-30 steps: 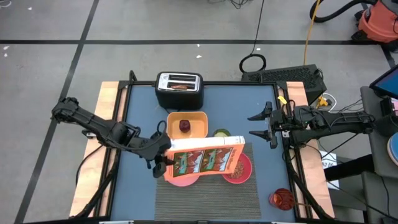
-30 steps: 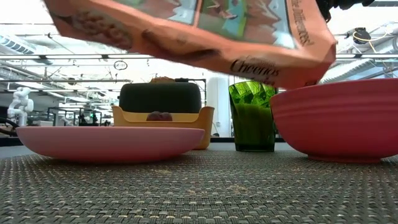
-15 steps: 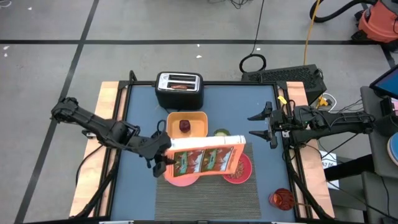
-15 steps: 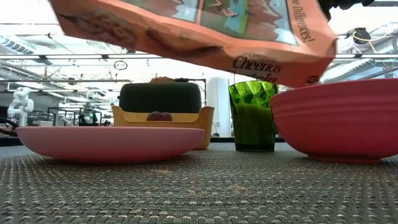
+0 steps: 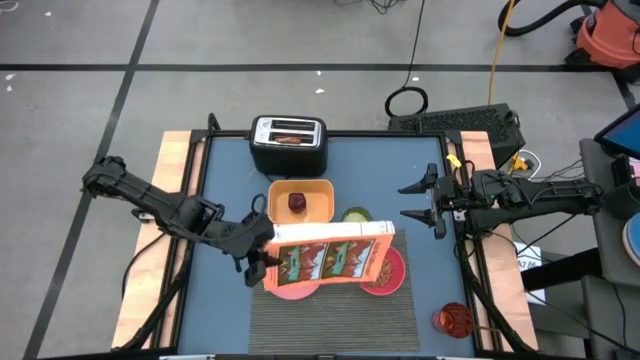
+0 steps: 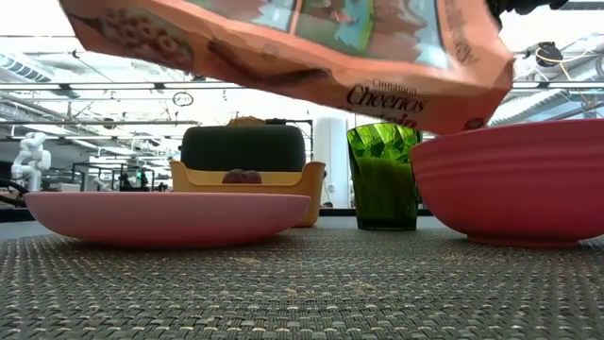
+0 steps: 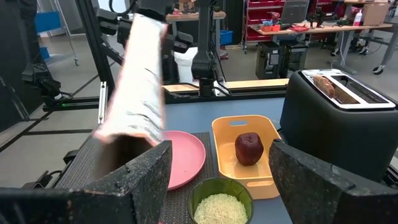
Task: Arrange a breakfast setting
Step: Pour the cereal from the orange cereal box into the pink bowl
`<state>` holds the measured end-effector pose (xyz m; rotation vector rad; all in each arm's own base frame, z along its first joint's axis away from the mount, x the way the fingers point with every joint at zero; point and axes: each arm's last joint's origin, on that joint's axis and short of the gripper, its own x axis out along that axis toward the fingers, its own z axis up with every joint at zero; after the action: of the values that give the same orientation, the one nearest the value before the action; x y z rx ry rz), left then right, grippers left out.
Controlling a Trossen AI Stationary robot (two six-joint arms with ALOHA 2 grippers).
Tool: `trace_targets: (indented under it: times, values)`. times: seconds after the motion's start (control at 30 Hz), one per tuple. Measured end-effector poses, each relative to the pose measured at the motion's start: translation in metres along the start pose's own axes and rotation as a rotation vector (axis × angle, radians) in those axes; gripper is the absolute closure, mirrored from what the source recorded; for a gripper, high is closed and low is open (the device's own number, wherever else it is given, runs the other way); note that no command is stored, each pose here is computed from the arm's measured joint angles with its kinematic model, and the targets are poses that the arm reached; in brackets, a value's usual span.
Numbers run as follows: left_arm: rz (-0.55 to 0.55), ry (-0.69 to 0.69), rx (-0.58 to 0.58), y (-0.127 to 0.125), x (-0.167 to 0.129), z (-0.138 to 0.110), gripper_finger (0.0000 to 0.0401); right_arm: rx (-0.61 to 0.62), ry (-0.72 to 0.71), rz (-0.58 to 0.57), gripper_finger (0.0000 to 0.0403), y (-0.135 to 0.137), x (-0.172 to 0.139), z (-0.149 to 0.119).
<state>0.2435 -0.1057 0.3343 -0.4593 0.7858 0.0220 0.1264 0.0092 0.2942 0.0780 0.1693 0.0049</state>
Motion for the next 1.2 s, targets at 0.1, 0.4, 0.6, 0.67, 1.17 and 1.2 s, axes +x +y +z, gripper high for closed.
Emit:
trace_targets:
  times: [0.1, 0.4, 0.6, 0.67, 1.17, 1.2]
  values:
    - [0.022, -0.028, 0.009, -0.0016, -0.0004, -0.0006, 0.0215, 0.0, 0.0, 0.0, 0.0145, 0.0, 0.0, 0.0]
    - [0.004, -0.028, -0.012, -0.0016, -0.0028, 0.0002, 0.0215, 0.0, 0.0, 0.0, 0.0145, 0.0, 0.0, 0.0]
    - [0.012, -0.034, -0.003, -0.002, -0.0025, -0.0003, 0.0215, 0.0, 0.0, 0.0, 0.0145, 0.0, 0.0, 0.0]
    - [-0.008, -0.006, -0.017, -0.0013, -0.0022, -0.0007, 0.0215, 0.0, 0.0, 0.0, 0.0145, 0.0, 0.0, 0.0]
    - [-0.02, 0.011, -0.023, 0.0005, -0.0017, 0.0005, 0.0215, 0.0, 0.0, 0.0, 0.0145, 0.0, 0.0, 0.0]
    - [-0.01, 0.001, -0.017, 0.0007, -0.0017, 0.0007, 0.0215, 0.0, 0.0, 0.0, 0.0145, 0.0, 0.0, 0.0]
